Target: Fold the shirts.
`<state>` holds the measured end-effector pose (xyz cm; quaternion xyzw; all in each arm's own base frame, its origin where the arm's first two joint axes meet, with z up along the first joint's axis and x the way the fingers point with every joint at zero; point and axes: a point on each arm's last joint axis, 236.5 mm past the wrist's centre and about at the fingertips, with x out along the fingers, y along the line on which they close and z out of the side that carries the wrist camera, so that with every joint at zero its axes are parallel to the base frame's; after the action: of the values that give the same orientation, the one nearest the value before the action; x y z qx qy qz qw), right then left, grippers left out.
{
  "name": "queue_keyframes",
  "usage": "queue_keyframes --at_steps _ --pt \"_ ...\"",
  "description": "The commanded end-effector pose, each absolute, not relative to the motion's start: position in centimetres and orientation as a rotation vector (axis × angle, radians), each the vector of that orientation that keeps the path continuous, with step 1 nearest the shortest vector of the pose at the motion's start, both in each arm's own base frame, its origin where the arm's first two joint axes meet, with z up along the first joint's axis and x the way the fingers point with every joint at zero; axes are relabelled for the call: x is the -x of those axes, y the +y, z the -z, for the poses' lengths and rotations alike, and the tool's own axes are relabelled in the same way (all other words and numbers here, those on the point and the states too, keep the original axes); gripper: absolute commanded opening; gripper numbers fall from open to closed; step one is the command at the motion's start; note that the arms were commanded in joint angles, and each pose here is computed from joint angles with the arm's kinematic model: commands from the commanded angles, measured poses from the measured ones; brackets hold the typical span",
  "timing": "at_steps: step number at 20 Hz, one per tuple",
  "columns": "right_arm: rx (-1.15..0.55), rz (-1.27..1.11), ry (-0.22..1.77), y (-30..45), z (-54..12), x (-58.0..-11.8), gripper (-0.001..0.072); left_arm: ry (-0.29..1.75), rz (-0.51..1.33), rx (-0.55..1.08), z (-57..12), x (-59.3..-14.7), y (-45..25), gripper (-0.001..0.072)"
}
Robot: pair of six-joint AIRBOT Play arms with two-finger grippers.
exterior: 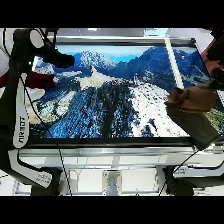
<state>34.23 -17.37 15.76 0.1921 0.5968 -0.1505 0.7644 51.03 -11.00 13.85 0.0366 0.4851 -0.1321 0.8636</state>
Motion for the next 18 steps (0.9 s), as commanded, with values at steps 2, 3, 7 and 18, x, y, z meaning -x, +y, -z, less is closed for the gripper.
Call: queue_keyframes --at_steps 2,3,7,18 --pt "-0.475 0.584 1.304 -23.0 -16.5 -27.8 0.0025 1.036 0.312 -0.037 -13.8 -50.4 -12.0 0.0011" --pt "-0.468 0.612 1.358 -23.3 -15.2 -26.6 0.0025 1.045 0.307 -0.03 -13.7 -50.2 -12.0 0.0011" --pt "-0.371 0.718 1.622 -24.6 -10.5 -20.4 0.004 1.09 0.308 -0.032 -13.2 -49.3 -11.9 0.0011" --pt "-0.681 -0.089 0.979 -11.0 -17.7 -38.7 0.0513 1.101 0.291 0.009 -13.2 -49.2 -12.0 0.0011"
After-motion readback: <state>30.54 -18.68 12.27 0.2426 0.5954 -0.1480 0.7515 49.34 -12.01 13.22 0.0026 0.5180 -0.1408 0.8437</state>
